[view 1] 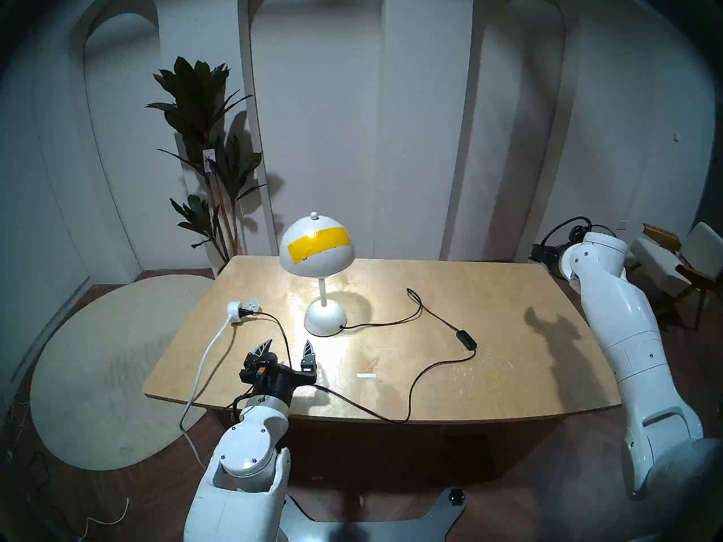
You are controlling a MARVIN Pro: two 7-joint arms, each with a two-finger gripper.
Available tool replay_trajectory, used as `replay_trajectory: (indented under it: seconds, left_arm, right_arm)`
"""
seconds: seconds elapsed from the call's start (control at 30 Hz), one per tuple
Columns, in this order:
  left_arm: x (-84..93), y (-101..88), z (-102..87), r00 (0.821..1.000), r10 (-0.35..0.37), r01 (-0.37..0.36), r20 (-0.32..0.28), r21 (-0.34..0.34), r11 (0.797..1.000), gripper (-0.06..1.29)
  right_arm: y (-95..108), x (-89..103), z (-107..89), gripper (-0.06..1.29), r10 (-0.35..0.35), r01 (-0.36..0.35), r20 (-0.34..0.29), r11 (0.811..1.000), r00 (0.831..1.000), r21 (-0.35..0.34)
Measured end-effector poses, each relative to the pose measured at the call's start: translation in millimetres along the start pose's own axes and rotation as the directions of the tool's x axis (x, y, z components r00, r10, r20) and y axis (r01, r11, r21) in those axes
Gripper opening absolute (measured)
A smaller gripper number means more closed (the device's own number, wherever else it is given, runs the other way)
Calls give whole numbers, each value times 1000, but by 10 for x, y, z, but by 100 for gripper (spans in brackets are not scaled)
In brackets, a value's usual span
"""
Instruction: Turn on the table lamp by pressing the switch
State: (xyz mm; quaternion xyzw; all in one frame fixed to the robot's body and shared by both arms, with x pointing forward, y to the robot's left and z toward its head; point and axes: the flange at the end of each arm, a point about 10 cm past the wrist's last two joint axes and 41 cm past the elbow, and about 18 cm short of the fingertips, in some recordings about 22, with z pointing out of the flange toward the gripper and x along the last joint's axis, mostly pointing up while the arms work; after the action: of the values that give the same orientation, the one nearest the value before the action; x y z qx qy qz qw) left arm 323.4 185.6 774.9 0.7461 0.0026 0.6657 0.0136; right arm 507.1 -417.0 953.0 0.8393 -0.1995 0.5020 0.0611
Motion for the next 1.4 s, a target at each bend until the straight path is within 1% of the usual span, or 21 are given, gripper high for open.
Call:
replay_trajectory:
  seconds: [0.13, 0.27, 0.43, 0.53, 0.57, 0.6, 0.67, 0.77, 0.93, 1.2, 1.4]
  left_arm:
    - [0, 0, 0, 1000, 0, 0, 0, 0, 1000, 123]
    - [1, 0, 0, 1000, 0, 0, 0, 0, 1000, 123]
    - [2, 0, 0, 1000, 0, 0, -1, 0, 1000, 123]
    - [3, 0, 0, 1000, 0, 0, -1, 0, 1000, 123]
    - [3, 0, 0, 1000, 0, 0, -1, 0, 1000, 123]
    - [3, 0, 0, 1000, 0, 0, -1, 0, 1000, 123]
    - [4, 0, -1, 1000, 0, 0, -1, 0, 1000, 123]
    - [5, 0, -1, 1000, 0, 0, -1, 0, 1000, 123]
    - [8, 0, -1, 1000, 0, 0, -2, 0, 1000, 123]
    - [9, 0, -1, 1000, 0, 0, -2, 0, 1000, 123]
    - [9, 0, -1, 1000, 0, 0, -2, 0, 1000, 123]
  right_arm:
    - [-8, -37, 89, 122, -30, 31, -15, 999, 999, 25]
    - [-34, -48, 154, 122, -56, 59, -51, 996, 997, 60]
    - [-54, 17, 182, 122, -76, 91, -126, 989, 989, 116]
    - [-56, 89, 165, 122, -70, 98, -179, 984, 981, 151]
    - [-53, 103, 161, 122, -67, 97, -188, 983, 980, 156]
    - [-31, 152, 147, 122, -50, 88, -222, 982, 974, 167]
    - [7, 187, 135, 122, -26, 74, -262, 982, 965, 173]
    - [29, 181, 138, 122, -13, 71, -298, 980, 954, 184]
    - [49, 115, 169, 122, 3, 75, -357, 976, 934, 202]
    - [53, 34, 225, 122, 25, 76, -423, 973, 906, 220]
    - [43, 10, 245, 122, 32, 78, -444, 970, 896, 228]
